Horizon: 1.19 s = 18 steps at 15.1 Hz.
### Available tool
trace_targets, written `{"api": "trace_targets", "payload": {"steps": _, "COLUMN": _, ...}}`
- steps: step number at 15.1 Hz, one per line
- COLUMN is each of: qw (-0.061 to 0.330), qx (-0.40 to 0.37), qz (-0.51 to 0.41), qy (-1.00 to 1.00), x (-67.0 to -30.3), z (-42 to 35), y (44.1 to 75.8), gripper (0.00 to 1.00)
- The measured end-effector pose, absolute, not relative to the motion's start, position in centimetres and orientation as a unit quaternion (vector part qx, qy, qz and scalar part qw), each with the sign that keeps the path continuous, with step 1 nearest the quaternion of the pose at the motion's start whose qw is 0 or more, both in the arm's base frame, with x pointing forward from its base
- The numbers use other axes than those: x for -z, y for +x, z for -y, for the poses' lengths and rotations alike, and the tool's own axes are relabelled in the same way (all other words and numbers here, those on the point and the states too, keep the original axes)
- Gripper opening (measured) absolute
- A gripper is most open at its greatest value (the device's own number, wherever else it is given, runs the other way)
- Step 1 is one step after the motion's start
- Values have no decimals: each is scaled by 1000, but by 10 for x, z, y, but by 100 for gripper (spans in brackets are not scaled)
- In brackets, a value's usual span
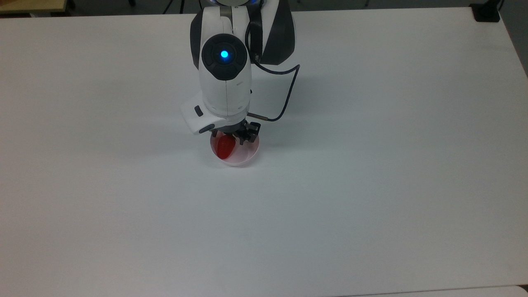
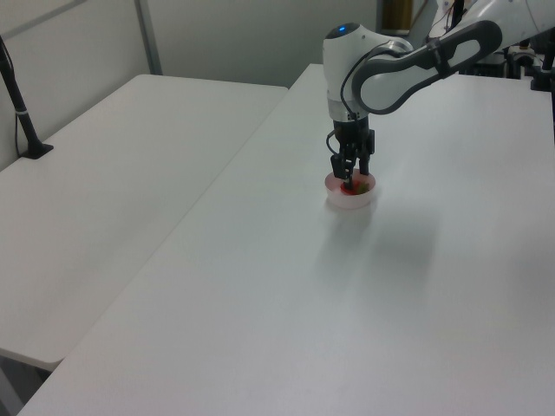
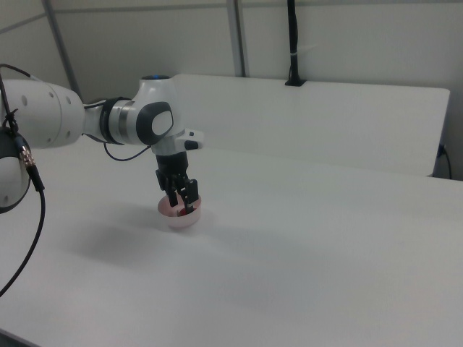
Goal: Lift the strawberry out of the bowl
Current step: 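Lower the gripper into the bowl and close it on the strawberry, then lift the strawberry out of the bowl and carry it beside the bowl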
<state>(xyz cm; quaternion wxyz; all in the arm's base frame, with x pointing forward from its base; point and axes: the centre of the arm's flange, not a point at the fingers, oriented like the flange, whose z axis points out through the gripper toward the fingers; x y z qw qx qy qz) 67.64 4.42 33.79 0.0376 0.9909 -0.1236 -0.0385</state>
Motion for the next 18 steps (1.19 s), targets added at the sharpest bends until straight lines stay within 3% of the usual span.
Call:
{"api": "trace_targets", "payload": {"steps": 7, "qw": 37, "qx": 42, "qz": 122, "qy": 991, "x": -315, "z": -46, "y": 679, "gripper": 70}}
{"api": "trace_targets", "payload": {"steps": 10, "qw": 34, "qx": 39, "qz": 118, "qy": 992, "x": -311, "z": -52, "y": 680, "gripper": 66}}
{"api": "trace_targets", "payload": {"steps": 12, "qw": 34, "qx": 39, "qz": 116, "qy": 992, "x": -309, "z": -54, "y": 680, "gripper": 46}}
{"api": "trace_targets", "payload": {"steps": 18, "qw": 32, "qx": 33, "qz": 117, "qy": 992, "x": -315, "z": -53, "y": 682, "gripper": 46}}
